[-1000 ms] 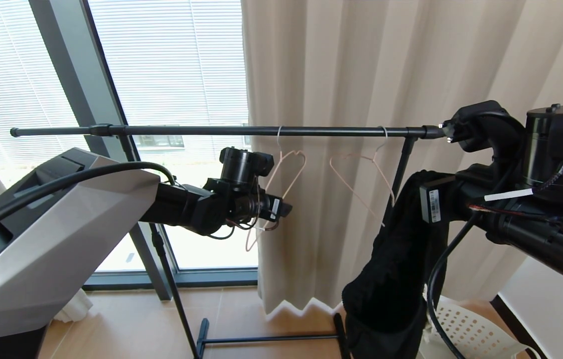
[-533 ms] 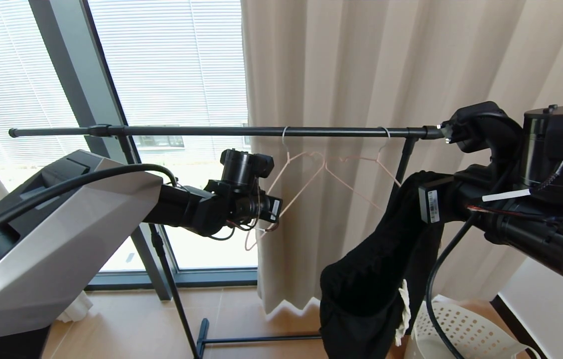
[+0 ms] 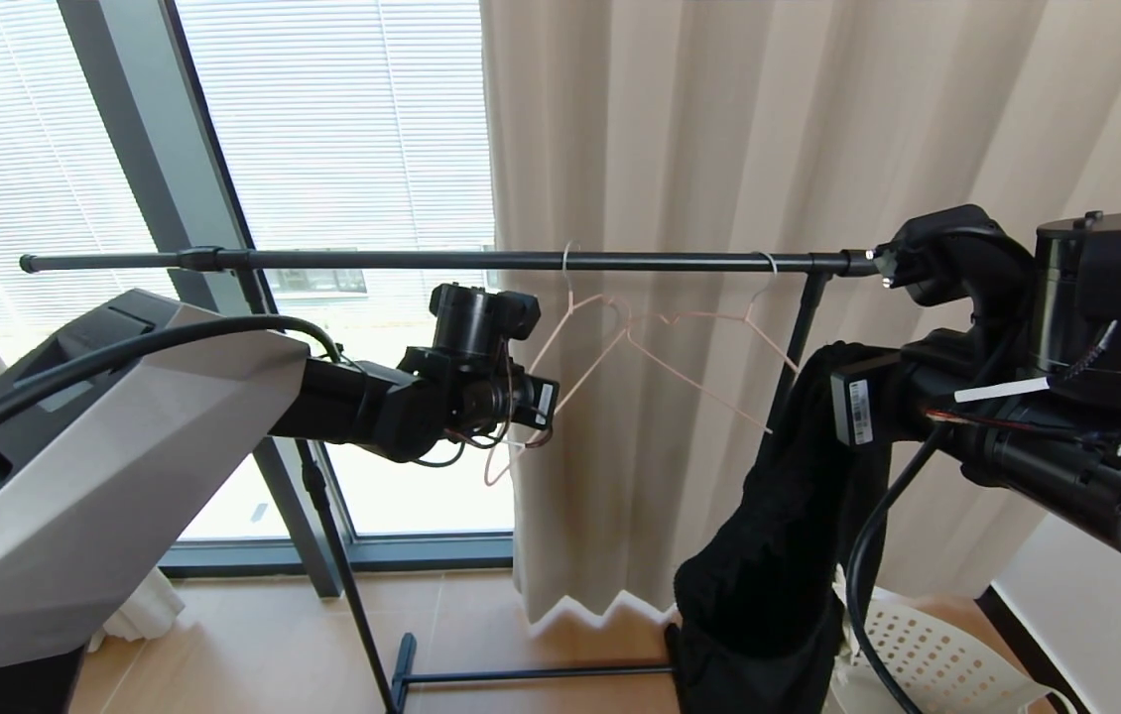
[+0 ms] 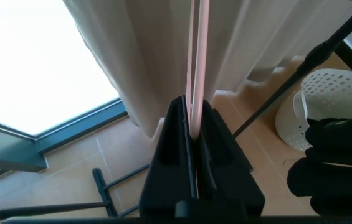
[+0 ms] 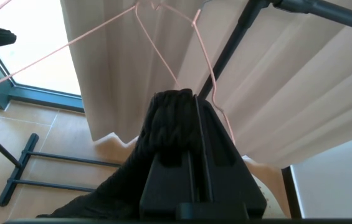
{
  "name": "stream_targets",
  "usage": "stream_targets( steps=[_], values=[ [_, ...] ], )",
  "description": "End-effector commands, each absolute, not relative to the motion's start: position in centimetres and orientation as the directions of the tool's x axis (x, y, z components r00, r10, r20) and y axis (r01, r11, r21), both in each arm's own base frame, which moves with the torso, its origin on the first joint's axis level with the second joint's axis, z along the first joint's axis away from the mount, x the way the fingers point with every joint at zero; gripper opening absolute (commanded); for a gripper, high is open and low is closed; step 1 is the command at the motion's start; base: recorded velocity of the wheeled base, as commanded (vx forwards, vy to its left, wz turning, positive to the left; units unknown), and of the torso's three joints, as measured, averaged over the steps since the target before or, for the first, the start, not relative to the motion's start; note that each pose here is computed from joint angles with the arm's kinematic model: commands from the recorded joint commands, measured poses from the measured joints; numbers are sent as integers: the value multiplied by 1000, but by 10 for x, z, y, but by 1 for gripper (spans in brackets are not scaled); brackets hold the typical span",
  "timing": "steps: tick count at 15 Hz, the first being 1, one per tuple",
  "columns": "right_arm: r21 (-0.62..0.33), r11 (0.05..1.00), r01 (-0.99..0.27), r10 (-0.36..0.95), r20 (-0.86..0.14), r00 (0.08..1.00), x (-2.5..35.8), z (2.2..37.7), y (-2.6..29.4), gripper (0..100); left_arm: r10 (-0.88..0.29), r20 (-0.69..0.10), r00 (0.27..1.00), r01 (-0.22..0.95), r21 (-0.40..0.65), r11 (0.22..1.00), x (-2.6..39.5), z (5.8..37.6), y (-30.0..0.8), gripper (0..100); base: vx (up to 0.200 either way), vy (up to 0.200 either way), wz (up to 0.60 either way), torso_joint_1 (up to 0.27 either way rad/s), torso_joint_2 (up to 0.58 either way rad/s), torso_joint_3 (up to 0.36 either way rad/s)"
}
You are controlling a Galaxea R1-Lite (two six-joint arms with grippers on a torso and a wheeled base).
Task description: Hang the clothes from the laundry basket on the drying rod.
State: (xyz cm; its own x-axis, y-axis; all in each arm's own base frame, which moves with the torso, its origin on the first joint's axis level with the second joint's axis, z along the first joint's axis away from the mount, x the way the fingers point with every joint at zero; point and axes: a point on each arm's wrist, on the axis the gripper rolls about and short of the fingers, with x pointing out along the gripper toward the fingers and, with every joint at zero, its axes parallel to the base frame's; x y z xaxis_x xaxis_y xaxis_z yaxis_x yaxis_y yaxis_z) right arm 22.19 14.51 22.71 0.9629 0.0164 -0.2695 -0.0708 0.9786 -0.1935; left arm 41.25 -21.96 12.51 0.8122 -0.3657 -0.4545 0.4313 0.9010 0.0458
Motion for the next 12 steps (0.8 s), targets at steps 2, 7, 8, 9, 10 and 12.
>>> stream_targets(
  steps=[2,7,8,9,10,12],
  values=[
    [-195,978,-73,18,-272,962,222,226,146,0,-374,-418,828,430,43,902,405,145,-217,0,0,0,0,0,0,0],
    [-195,978,-73,18,-272,962,222,226,146,0,-374,-424,825,431,43,901,395,151,-212,0,0,0,0,0,0,0],
    [-196,978,-75,19,-273,962,222,226,146,0,-378,-416,827,433,45,900,387,160,-208,0,0,0,0,0,0,0],
    [-196,978,-78,22,-273,962,221,226,147,0,-378,-411,829,433,45,900,382,165,-205,0,0,0,0,0,0,0],
    [-196,978,-78,22,-273,962,221,226,146,0,-379,-410,830,433,45,900,381,166,-205,0,0,0,0,0,0,0],
    [-199,976,-82,24,-277,960,220,224,147,0,-381,-393,837,432,47,901,367,173,-196,0,0,0,0,0,0,0]
  ],
)
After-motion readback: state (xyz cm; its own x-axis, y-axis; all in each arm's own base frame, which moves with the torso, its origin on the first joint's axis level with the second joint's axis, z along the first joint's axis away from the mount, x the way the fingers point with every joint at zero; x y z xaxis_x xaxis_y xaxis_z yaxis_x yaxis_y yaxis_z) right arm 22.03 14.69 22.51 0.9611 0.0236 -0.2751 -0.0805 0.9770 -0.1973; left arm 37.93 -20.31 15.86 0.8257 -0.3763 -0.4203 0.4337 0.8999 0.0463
